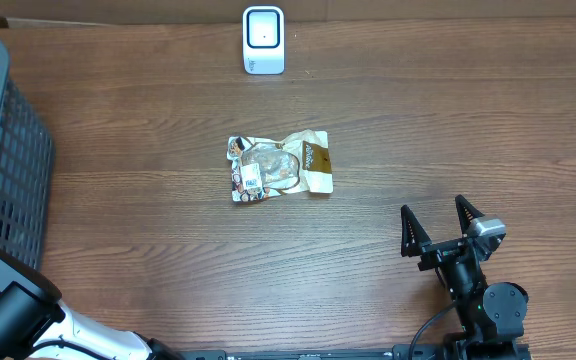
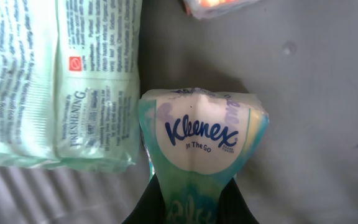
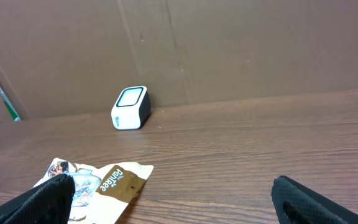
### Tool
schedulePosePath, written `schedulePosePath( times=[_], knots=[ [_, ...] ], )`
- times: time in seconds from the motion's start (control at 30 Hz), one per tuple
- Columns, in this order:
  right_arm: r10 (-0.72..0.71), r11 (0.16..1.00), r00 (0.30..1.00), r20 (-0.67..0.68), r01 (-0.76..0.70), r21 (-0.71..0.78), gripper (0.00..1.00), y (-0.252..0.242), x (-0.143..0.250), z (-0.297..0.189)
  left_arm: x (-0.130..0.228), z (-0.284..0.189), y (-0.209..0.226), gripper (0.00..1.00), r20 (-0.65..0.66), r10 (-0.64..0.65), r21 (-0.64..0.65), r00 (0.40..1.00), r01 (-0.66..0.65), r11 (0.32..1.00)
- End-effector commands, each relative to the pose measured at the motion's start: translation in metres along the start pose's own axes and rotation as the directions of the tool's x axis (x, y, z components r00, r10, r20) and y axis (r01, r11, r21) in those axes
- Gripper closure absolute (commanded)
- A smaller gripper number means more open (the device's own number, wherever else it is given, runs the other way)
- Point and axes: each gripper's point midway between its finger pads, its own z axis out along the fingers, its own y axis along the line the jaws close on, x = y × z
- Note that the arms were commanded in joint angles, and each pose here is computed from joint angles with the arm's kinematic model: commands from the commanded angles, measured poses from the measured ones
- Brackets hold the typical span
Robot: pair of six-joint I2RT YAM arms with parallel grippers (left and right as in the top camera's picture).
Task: Scan the item barcode
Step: 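Reach the left gripper into the basket and grasp the Kleenex pack, then carry the Kleenex pack to the scanner and set it beside the bag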
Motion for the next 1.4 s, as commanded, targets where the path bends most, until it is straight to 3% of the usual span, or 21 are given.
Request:
schedulePosePath(
  times=[0.0, 0.23, 0.27, 0.37, 0.5, 0.63, 0.73, 0.83, 1.07, 1.23, 1.37],
  knots=[
    [0.0, 1.0, 1.0, -0.001, 0.0, -0.005, 0.0, 0.001, 0.003, 0.0, -0.004, -0.008, -0.002, 0.96, -0.022, -0.003, -0.008, 1.0, 0.003, 1.0],
    [0.0, 1.0, 1.0, -0.001, 0.0, -0.005, 0.0, 0.001, 0.003, 0.0, -0.06, -0.11, -0.035, 0.96, 0.062, -0.019, 0.146, 0.998, 0.01, 0.989],
    [0.0, 1.0, 1.0, -0.001, 0.0, -0.005, 0.0, 0.001, 0.003, 0.0, -0.075, -0.153, -0.049, 0.96, 0.109, -0.027, 0.229, 0.994, 0.002, 0.973],
    [0.0, 1.0, 1.0, -0.001, 0.0, -0.005, 0.0, 0.001, 0.003, 0.0, -0.087, -0.223, -0.074, 0.96, 0.18, -0.029, 0.386, 0.983, -0.043, 0.922],
    [0.0, 1.0, 1.0, -0.001, 0.0, -0.005, 0.0, 0.001, 0.003, 0.0, -0.068, -0.306, -0.11, 0.96, 0.243, 0.013, 0.562, 0.97, -0.152, 0.813],
    [0.0, 1.0, 1.0, -0.001, 0.0, -0.005, 0.0, 0.001, 0.003, 0.0, -0.005, -0.356, -0.144, 0.96, 0.269, 0.18, 0.62, 0.946, -0.313, 0.72],
    [0.0, 1.0, 1.0, -0.001, 0.0, -0.005, 0.0, 0.001, 0.003, 0.0, 0.054, -0.365, -0.171, 0.96, 0.29, 0.383, 0.595, 0.877, -0.478, 0.646],
    [0.0, 1.0, 1.0, -0.001, 0.0, -0.005, 0.0, 0.001, 0.003, 0.0, 0.108, -0.353, -0.186, 0.95, 0.256, 0.538, 0.513, 0.803, -0.584, 0.629],
    [0.0, 1.0, 1.0, -0.001, 0.0, -0.005, 0.0, 0.001, 0.003, 0.0, 0.243, -0.311, -0.216, 0.96, 0.144, 0.843, 0.388, 0.519, -0.813, 0.434],
    [0.0, 1.0, 1.0, -0.001, 0.0, -0.005, 0.0, 0.001, 0.003, 0.0, 0.28, -0.256, -0.201, 0.96, 0.039, 0.868, 0.128, 0.495, -0.864, 0.487],
    [0.0, 1.0, 1.0, -0.001, 0.0, -0.005, 0.0, 0.001, 0.003, 0.0, 0.321, -0.208, -0.197, 0.95, -0.015, 0.885, 0.063, 0.465, -0.883, 0.465]
  ],
)
